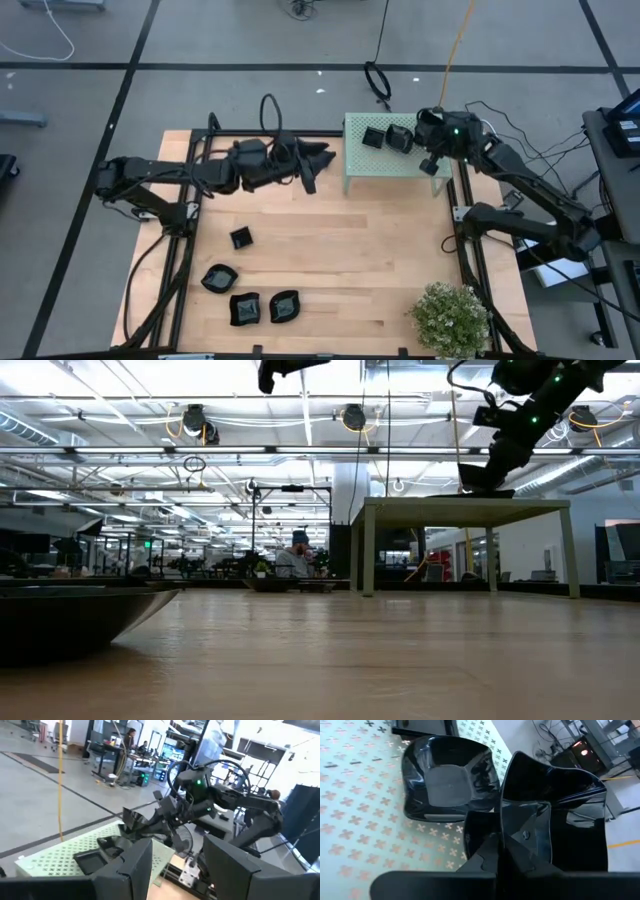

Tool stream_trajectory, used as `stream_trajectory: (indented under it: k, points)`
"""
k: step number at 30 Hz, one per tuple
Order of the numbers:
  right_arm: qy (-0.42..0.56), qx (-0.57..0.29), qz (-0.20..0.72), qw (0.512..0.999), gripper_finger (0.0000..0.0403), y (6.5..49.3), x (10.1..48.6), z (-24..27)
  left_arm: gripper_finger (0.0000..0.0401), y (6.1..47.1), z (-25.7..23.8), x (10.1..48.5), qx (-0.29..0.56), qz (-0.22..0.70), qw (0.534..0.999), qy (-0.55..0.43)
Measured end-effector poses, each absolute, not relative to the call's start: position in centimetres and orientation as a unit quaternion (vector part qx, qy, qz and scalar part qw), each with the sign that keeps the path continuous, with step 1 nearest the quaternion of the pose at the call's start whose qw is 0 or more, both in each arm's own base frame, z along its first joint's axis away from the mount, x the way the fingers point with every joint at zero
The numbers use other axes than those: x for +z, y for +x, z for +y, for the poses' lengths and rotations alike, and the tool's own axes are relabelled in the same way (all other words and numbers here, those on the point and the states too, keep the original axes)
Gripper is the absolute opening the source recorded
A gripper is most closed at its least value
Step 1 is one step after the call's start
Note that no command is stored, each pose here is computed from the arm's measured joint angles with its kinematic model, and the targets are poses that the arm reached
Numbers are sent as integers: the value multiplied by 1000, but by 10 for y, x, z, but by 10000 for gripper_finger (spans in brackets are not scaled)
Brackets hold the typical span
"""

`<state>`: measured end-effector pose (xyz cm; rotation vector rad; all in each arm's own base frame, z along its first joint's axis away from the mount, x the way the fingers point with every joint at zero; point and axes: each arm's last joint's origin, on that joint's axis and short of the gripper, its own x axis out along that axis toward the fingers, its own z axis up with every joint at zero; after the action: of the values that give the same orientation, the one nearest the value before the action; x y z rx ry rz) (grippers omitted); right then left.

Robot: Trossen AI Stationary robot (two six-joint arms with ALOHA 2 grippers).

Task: Pick & Place Mini shaped plates
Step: Stack the top distorted square plate on top of the distorted square plate on the shelf

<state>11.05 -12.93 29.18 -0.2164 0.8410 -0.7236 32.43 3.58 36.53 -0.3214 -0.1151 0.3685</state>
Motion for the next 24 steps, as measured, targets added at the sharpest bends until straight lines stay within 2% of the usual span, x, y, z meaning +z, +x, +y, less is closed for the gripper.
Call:
stream_trajectory:
  k: [5, 17, 24]
  points:
    - [-121, -340, 408, 839, 0, 108, 292, -132, 182, 323, 45, 365, 195, -55, 969, -143]
    - [-117, -320, 440, 830, 0, 105, 287, -128, 182, 322, 61, 365, 136, -44, 983, -119]
    - [-126, -312, 449, 828, 0, 105, 286, -128, 182, 320, 69, 365, 140, -44, 982, -120]
